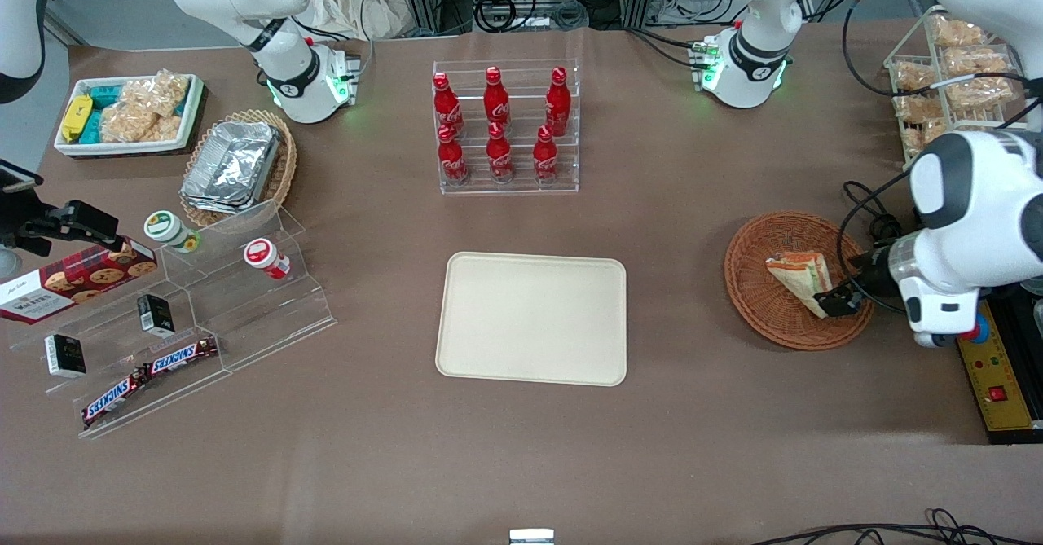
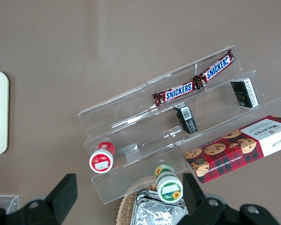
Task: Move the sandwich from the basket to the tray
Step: 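Lower the open left gripper over the wrapped sandwich in the basket, then close the left gripper on the sandwich and lift it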
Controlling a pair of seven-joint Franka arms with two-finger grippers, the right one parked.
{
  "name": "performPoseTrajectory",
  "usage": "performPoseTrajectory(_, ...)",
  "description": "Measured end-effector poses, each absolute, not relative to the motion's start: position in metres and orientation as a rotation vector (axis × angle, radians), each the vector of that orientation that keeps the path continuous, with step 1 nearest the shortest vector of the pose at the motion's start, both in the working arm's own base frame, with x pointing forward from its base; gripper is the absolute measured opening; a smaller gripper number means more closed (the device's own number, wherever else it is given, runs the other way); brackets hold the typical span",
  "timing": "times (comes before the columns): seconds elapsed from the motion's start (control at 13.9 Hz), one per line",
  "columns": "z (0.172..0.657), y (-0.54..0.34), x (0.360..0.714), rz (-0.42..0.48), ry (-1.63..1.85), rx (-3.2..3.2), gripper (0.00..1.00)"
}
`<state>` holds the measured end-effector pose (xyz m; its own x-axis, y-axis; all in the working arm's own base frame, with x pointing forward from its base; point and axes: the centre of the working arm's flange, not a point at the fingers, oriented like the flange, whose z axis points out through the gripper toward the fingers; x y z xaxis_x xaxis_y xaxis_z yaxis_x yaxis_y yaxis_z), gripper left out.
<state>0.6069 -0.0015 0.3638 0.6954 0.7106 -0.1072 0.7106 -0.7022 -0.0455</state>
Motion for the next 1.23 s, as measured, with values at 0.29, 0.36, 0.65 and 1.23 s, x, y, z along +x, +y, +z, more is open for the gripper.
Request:
performPoseTrajectory(0.29, 0.319, 0.003, 0.582, 0.207, -1.224, -2.866, 0.90)
performPoseTrajectory(0.36, 0.313, 0.005, 0.578, 0.211, -1.198, -2.854, 0.90)
performPoseTrajectory(0.65, 0.301, 0.014, 0.568, 0.221, -1.158, -2.817, 0.88)
performPoseTrajectory(1.23, 0.257, 0.039, 0.550, 0.156, -1.238, -2.827, 0.87)
